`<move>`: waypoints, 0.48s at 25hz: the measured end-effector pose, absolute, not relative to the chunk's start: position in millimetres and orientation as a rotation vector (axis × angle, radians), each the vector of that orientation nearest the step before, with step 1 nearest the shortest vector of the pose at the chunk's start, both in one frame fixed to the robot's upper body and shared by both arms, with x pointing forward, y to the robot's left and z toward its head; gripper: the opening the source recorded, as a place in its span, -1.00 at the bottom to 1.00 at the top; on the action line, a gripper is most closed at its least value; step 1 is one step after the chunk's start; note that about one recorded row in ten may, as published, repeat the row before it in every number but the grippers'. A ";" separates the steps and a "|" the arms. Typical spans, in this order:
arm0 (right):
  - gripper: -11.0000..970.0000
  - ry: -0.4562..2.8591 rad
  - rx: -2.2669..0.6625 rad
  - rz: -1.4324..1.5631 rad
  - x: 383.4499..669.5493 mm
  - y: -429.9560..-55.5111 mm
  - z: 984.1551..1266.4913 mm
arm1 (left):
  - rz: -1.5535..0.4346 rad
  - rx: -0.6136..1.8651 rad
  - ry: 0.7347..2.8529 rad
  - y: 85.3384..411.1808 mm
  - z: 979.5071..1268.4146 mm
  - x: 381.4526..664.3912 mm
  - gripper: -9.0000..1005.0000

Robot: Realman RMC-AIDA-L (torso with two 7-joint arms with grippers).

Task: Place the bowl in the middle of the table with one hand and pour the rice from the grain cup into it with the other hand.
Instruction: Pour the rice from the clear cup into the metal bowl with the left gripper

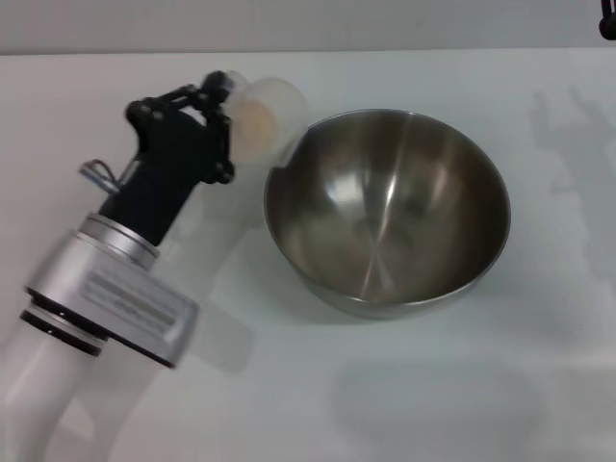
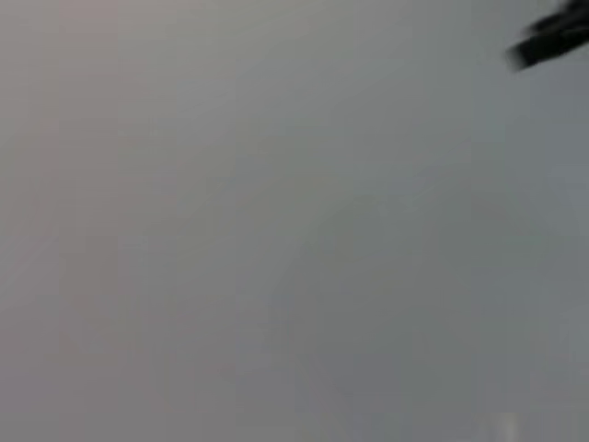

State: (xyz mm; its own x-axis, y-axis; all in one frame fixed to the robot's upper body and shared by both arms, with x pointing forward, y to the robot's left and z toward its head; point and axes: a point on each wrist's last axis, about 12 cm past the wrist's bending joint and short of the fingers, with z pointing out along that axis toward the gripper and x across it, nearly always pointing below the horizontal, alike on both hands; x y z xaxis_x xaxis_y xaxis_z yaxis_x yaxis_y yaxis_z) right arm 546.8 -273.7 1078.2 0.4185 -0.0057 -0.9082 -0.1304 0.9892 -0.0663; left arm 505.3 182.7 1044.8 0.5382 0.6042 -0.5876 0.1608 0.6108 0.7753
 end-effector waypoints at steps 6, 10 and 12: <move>-0.04 1.137 -0.136 0.079 546.7 -273.6 1078.2 | 0.560 1.152 0.728 164.6 1046.0 497.7 -0.93; -0.04 1.141 -0.140 0.074 547.0 -273.8 1077.7 | 0.752 1.300 0.540 156.2 1043.6 494.2 -0.93; -0.04 1.145 -0.142 0.072 547.1 -274.1 1077.2 | 0.800 1.337 0.496 154.8 1042.4 494.0 -0.93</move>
